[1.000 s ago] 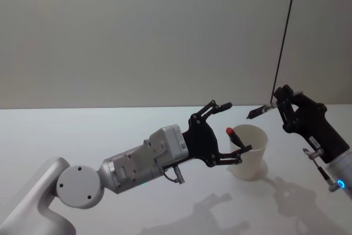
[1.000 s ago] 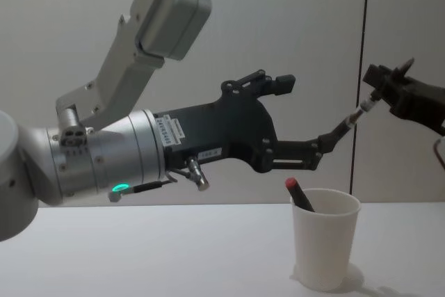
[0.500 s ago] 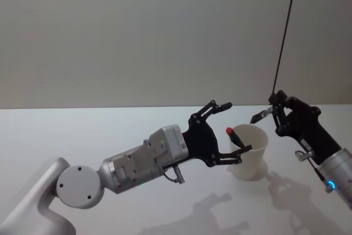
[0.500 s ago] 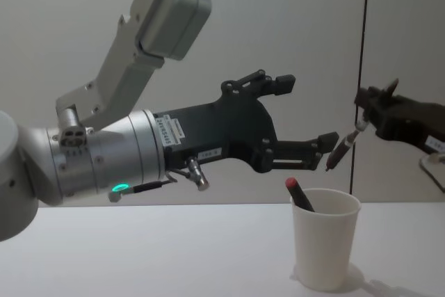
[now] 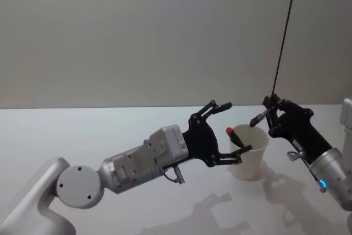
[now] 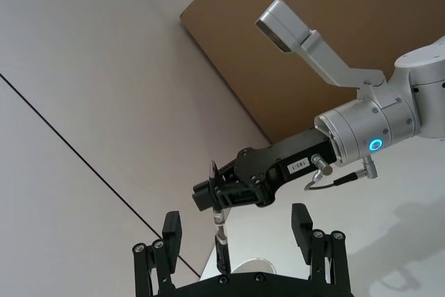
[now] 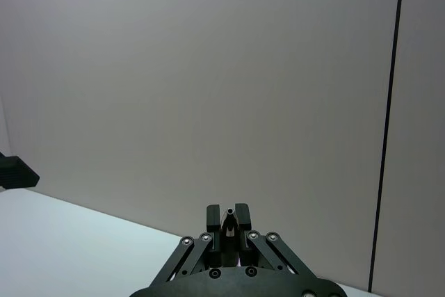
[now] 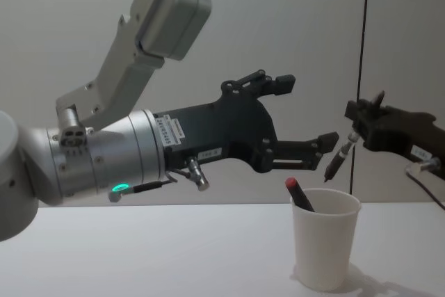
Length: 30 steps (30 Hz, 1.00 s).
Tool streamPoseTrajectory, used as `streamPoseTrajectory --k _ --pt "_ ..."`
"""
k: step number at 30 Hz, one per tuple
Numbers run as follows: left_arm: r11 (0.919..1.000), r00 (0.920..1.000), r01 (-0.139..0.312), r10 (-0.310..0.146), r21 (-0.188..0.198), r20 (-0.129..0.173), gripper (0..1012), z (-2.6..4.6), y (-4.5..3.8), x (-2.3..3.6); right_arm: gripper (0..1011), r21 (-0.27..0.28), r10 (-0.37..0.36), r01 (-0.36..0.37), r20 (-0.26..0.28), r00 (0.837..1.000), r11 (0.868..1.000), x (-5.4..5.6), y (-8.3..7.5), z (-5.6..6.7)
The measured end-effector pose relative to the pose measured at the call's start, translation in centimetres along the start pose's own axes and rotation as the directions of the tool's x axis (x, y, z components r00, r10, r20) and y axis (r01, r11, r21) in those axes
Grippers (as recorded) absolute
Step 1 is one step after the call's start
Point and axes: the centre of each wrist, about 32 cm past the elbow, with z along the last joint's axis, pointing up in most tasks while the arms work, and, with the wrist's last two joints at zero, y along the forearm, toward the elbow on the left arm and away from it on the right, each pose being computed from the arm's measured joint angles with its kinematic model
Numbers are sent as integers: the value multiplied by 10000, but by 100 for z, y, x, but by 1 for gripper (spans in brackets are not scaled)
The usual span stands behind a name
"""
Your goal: Place the pen into the pen holder.
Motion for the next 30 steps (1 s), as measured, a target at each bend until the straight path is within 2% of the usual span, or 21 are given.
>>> streamPoseTrajectory --k 8,15,17,18,20,21,24,30 --pt "10000 10000 -1 1 -1 0 1004 0 0 0 122 -478 -12 12 7 10000 9989 -13 40 -8" --pt "10000 10000 -1 1 -1 0 1004 0 0 0 317 -828 19 -20 -14 10000 9966 -17 62 -12" --pt "10000 10000 -1 1 0 1 1004 0 0 0 402 -896 26 -28 -18 10000 9960 -15 68 -10" --pt "10000 10000 -1 1 0 0 1004 0 0 0 402 -896 26 -28 -18 10000 9960 -15 68 -10" --pt "10000 10000 -1 1 0 0 1004 0 0 0 501 -942 32 -35 -29 10000 9955 -15 69 -11" --pt "10000 10000 -1 1 0 0 1004 0 0 0 501 -969 37 -40 -36 10000 9953 -15 70 -11" --pt "10000 10000 0 0 -1 0 1004 0 0 0 646 -1000 47 -51 -43 10000 9950 -14 70 -11" --pt "10000 10000 0 0 0 1 1004 0 0 0 818 -1062 67 -73 -56 10000 9943 -11 71 -10"
